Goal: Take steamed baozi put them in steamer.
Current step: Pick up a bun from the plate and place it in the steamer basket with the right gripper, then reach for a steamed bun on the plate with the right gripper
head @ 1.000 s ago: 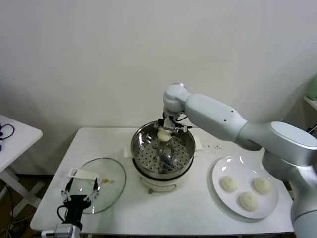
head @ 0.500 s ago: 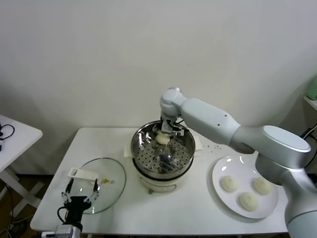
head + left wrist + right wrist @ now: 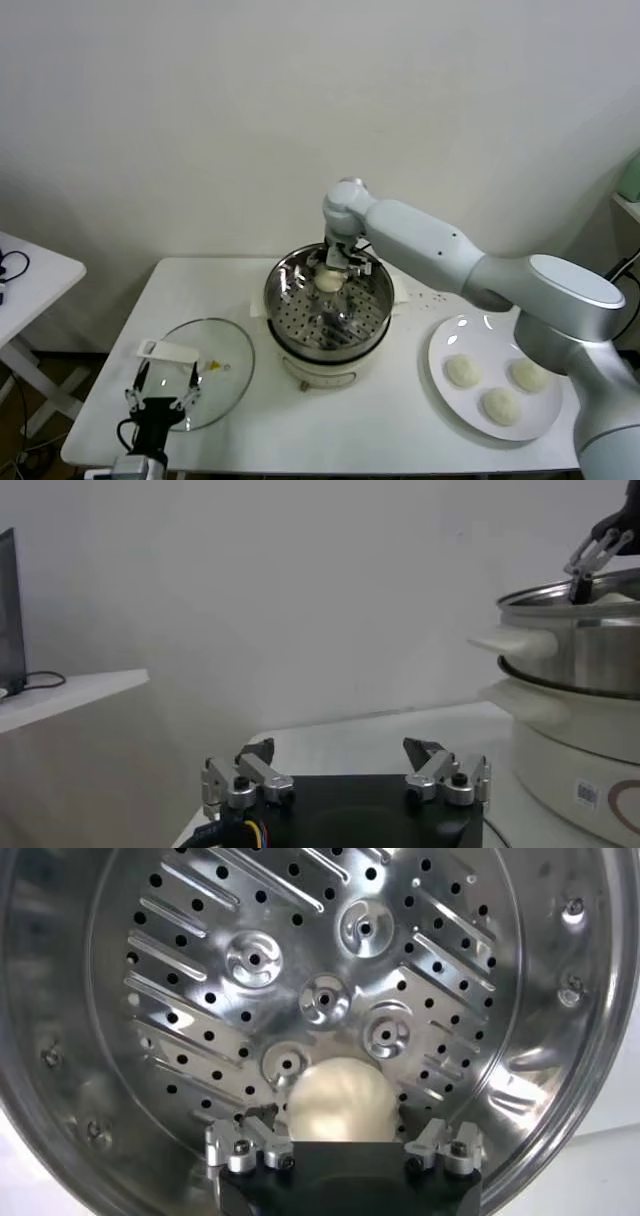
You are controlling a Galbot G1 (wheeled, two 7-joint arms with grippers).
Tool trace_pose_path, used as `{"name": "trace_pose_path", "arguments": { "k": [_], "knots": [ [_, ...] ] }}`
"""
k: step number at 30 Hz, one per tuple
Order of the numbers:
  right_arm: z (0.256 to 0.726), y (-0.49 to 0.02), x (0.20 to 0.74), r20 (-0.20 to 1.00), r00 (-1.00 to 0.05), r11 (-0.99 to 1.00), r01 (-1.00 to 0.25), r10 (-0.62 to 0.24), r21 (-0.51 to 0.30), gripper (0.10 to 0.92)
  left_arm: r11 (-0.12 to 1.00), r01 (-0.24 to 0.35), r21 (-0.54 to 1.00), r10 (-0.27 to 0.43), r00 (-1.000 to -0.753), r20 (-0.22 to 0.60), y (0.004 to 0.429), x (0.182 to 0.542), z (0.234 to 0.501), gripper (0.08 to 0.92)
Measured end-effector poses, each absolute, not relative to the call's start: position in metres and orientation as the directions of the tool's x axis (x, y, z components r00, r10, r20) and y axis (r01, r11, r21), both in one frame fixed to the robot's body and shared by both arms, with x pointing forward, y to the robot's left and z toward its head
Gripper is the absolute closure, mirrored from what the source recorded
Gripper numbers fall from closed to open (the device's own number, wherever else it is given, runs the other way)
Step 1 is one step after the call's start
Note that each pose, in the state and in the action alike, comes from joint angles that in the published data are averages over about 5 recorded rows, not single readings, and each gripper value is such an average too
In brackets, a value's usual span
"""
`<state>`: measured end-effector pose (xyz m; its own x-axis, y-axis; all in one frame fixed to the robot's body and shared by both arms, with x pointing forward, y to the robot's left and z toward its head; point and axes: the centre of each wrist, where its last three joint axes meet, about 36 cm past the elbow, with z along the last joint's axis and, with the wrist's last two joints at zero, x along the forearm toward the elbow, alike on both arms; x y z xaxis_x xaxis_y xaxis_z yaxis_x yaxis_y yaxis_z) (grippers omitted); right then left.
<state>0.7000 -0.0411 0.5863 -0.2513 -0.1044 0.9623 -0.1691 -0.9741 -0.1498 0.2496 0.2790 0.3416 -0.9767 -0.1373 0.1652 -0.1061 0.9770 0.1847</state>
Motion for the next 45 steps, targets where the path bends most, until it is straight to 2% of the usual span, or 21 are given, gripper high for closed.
{"name": "trace_pose_path", "arguments": {
  "k": [6, 12, 18, 24, 28, 33, 39, 45],
  "knots": [
    [0.605, -0.047, 0.698, 0.961, -0.251, -0.972, -0.170, -0.116, -0.162, 0.200, 0.977, -0.107, 0.183, -0.138, -0.977, 0.162, 0.279, 0.249, 0.343, 0.177],
    [0.649, -0.073, 0.694, 0.952, -0.266, -0.954, -0.215, -0.149, -0.210, 0.200, 0.978, -0.109, 0.179, -0.138, -0.978, 0.155, 0.278, 0.251, 0.346, 0.177],
    [0.694, -0.131, 0.688, 0.945, -0.271, -0.872, -0.399, -0.185, -0.285, 0.200, 0.979, -0.118, 0.167, -0.144, -0.977, 0.157, 0.275, 0.254, 0.347, 0.177],
    [0.708, -0.216, 0.676, 0.948, -0.240, -0.694, -0.648, -0.207, -0.315, 0.200, 0.981, -0.107, 0.163, -0.132, -0.979, 0.153, 0.272, 0.257, 0.351, 0.177],
    [0.696, -0.273, 0.659, 0.947, -0.217, -0.544, -0.778, -0.235, -0.313, 0.200, 0.982, -0.101, 0.158, -0.125, -0.980, 0.151, 0.269, 0.261, 0.352, 0.177],
    [0.655, -0.336, 0.629, 0.946, -0.184, -0.372, -0.886, -0.268, -0.278, 0.200, 0.982, -0.098, 0.161, -0.123, -0.981, 0.153, 0.266, 0.263, 0.353, 0.177],
    [0.599, -0.389, 0.589, 0.952, -0.157, -0.206, -0.955, -0.261, -0.214, 0.200, 0.982, -0.097, 0.165, -0.123, -0.980, 0.156, 0.266, 0.260, 0.352, 0.177],
    [0.563, -0.414, 0.566, 0.961, -0.151, -0.095, -0.980, -0.232, -0.177, 0.200, 0.983, -0.092, 0.161, -0.118, -0.980, 0.161, 0.264, 0.256, 0.350, 0.177]
  ]
}}
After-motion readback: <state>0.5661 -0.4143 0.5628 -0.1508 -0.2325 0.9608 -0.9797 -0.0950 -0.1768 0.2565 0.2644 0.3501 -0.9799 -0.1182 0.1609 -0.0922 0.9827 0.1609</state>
